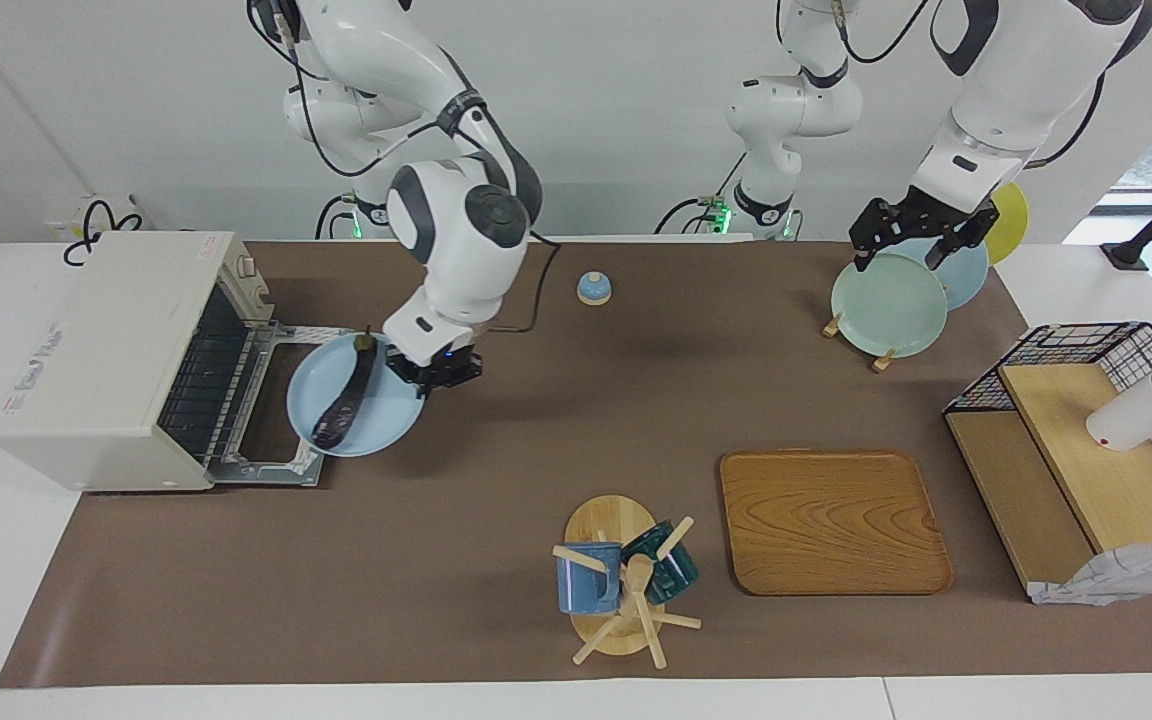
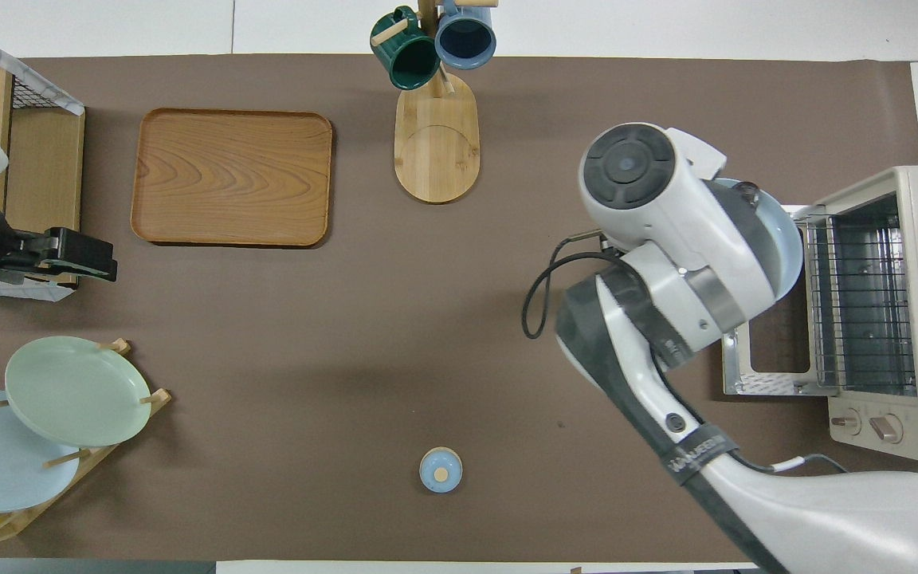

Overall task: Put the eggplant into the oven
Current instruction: 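Carry the eggplant with the right gripper into the open oven, then lower the eggplant inside the oven and open the right gripper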

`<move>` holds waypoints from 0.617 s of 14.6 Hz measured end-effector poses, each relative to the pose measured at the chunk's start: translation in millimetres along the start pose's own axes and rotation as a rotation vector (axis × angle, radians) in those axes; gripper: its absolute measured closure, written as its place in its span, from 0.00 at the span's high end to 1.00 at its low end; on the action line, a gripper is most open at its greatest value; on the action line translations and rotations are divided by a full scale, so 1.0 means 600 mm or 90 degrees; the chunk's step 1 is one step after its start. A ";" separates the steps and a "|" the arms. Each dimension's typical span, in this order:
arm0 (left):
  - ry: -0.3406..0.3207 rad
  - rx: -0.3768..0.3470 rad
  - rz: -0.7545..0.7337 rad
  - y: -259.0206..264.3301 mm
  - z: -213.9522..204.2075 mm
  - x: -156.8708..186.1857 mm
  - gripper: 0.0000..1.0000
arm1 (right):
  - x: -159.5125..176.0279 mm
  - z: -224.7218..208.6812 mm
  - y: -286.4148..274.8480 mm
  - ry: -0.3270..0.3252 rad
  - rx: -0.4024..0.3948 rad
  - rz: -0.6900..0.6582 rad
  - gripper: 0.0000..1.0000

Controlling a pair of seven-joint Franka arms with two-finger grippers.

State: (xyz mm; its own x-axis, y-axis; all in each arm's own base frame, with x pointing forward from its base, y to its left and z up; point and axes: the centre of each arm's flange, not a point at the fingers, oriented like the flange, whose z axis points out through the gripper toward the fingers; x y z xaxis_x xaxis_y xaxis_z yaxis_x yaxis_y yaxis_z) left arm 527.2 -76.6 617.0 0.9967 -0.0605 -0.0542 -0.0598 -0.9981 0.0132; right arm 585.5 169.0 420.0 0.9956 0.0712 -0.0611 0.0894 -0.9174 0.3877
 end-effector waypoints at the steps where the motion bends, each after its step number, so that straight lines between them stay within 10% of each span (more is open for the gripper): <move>1: 0.000 0.000 0.000 0.000 0.000 0.000 1.00 | -0.005 0.021 0.038 -0.009 0.006 -0.001 0.03; 9: 0.000 0.000 0.000 0.000 0.000 0.000 1.00 | -0.043 0.159 0.226 -0.034 0.073 -0.021 0.03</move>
State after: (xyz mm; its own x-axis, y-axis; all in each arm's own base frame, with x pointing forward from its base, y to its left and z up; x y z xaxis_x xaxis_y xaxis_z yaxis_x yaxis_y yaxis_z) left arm 527.2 -76.6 617.0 0.9967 -0.0604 -0.0542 -0.0598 -0.9981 0.0131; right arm 569.4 5.2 386.5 0.9890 0.0839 -0.1219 0.1151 -0.9538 0.2776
